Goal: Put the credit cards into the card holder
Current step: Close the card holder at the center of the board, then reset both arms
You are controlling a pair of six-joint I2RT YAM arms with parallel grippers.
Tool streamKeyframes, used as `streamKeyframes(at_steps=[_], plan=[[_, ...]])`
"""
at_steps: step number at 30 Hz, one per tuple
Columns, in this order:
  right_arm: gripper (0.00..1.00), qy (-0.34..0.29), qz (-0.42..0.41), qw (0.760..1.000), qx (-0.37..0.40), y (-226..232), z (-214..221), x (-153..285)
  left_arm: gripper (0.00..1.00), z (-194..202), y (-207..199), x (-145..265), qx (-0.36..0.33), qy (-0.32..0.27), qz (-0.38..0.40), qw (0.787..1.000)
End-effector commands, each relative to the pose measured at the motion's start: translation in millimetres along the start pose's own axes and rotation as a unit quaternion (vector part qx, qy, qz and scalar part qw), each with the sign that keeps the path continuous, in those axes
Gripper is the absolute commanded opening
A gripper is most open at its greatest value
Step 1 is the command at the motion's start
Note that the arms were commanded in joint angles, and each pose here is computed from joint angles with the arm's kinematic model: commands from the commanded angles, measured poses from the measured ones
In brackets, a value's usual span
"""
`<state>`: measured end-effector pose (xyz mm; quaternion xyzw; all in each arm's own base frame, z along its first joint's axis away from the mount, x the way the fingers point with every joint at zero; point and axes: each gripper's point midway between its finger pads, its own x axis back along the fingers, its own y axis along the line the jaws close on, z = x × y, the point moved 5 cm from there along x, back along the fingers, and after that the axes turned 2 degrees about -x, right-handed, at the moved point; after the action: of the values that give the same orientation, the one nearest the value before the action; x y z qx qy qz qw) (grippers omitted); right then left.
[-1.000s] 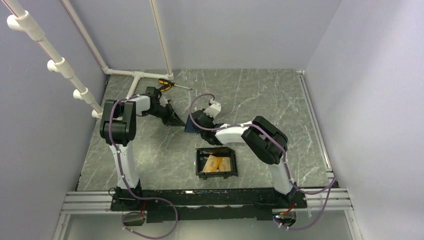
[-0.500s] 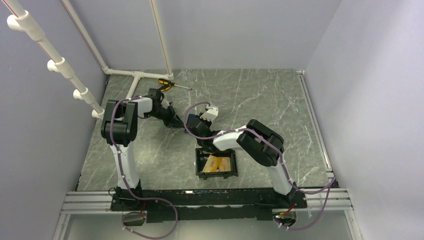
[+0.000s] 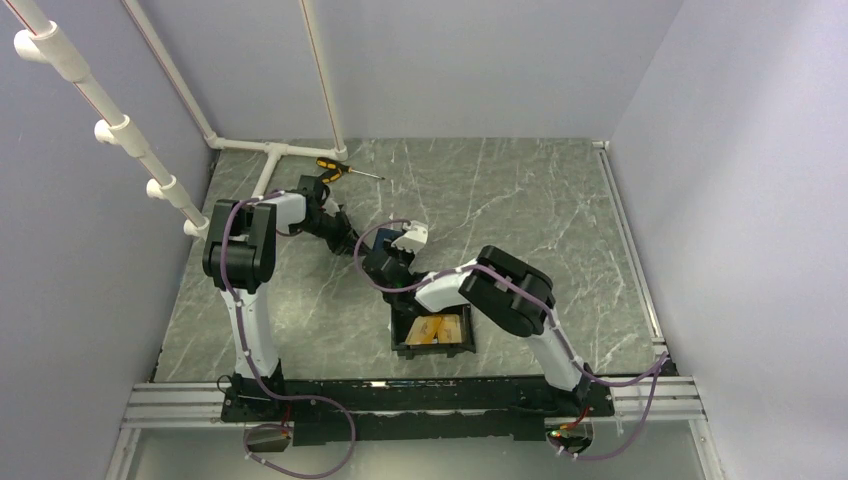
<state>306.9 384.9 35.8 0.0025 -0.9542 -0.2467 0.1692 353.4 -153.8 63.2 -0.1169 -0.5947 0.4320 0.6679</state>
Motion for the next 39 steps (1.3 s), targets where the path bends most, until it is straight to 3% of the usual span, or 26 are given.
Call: streamKeyframes(at_steps=[1, 5, 9, 16, 20, 23, 28, 32, 36, 39], plan=[[0.0, 0.267, 0.071, 0.937, 0.216, -102, 74, 53, 0.0, 1, -13, 3, -0.057, -0.017, -0.02, 0.998], [0.03, 0.298, 0.025, 0.94, 0.165, -56, -4, 35, 0.0, 4, -22, 15, -0.091, -0.019, -0.024, 0.995], [0.19, 0.356, -0.051, 0.921, 0.152, -6, -60, 27, 0.04, 11, -32, 31, -0.124, -0.02, -0.026, 0.992], [0.58, 0.412, -0.06, 0.895, 0.159, 21, -119, 40, 0.29, 39, -40, 53, -0.166, -0.009, -0.008, 0.986], [0.7, 0.431, -0.078, 0.892, 0.109, 12, -152, 61, 0.49, 63, -46, 71, -0.206, -0.002, 0.003, 0.979], [0.78, 0.413, -0.088, 0.9, 0.11, 2, -185, 74, 0.61, 81, -53, 84, -0.235, -0.005, 0.011, 0.972], [0.86, 0.364, -0.088, 0.919, 0.126, -11, -258, 108, 0.71, 111, -89, 102, -0.295, -0.021, 0.039, 0.955], [0.98, 0.265, -0.081, 0.949, 0.151, -11, -340, 150, 0.79, 124, -137, 127, -0.335, -0.117, 0.076, 0.932], [1.0, 0.175, -0.039, 0.972, 0.154, -22, -404, 188, 0.98, 137, -195, 185, -0.385, -0.231, 0.137, 0.883], [1.0, 0.1, -0.027, 0.983, 0.151, -29, -439, 214, 1.0, 150, -224, 229, -0.422, -0.317, 0.142, 0.838]])
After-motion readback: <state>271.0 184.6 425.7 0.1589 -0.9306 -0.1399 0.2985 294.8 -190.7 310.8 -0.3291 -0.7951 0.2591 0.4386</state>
